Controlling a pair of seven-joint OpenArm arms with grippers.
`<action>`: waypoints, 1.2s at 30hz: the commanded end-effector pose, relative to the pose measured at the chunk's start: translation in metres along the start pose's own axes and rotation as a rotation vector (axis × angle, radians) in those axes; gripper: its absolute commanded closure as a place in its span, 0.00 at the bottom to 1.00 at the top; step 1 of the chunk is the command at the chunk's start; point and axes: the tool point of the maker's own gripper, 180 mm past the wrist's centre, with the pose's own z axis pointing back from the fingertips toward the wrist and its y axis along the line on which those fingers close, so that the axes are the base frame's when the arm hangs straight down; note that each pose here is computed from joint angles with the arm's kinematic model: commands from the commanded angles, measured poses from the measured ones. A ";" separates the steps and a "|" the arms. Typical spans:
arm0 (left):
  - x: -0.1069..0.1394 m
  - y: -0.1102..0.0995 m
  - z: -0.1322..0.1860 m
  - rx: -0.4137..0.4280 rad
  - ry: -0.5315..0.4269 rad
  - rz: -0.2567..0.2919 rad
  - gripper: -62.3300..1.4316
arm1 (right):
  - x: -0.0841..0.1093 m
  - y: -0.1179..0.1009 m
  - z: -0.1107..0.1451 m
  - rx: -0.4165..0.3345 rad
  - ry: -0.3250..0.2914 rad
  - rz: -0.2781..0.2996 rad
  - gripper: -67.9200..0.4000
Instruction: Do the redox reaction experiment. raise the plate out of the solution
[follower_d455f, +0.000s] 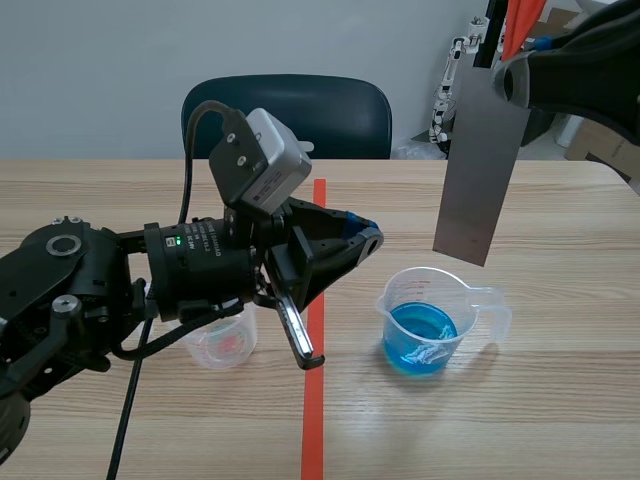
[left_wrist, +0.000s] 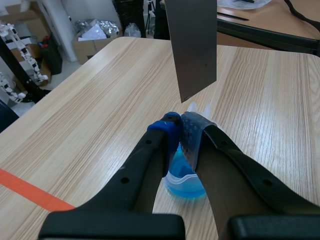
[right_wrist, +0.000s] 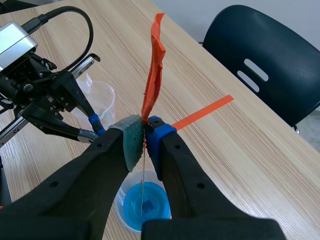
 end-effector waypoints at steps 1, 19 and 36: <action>0.007 0.003 0.000 0.006 -0.026 -0.003 0.91 | 0.014 0.000 0.003 0.002 -0.032 0.040 0.98; 0.006 0.003 0.000 0.006 -0.018 -0.003 0.91 | 0.016 0.000 0.003 0.004 -0.043 0.038 0.98; 0.006 0.003 0.000 0.006 -0.018 -0.003 0.91 | 0.015 0.000 0.003 0.004 -0.039 0.038 0.98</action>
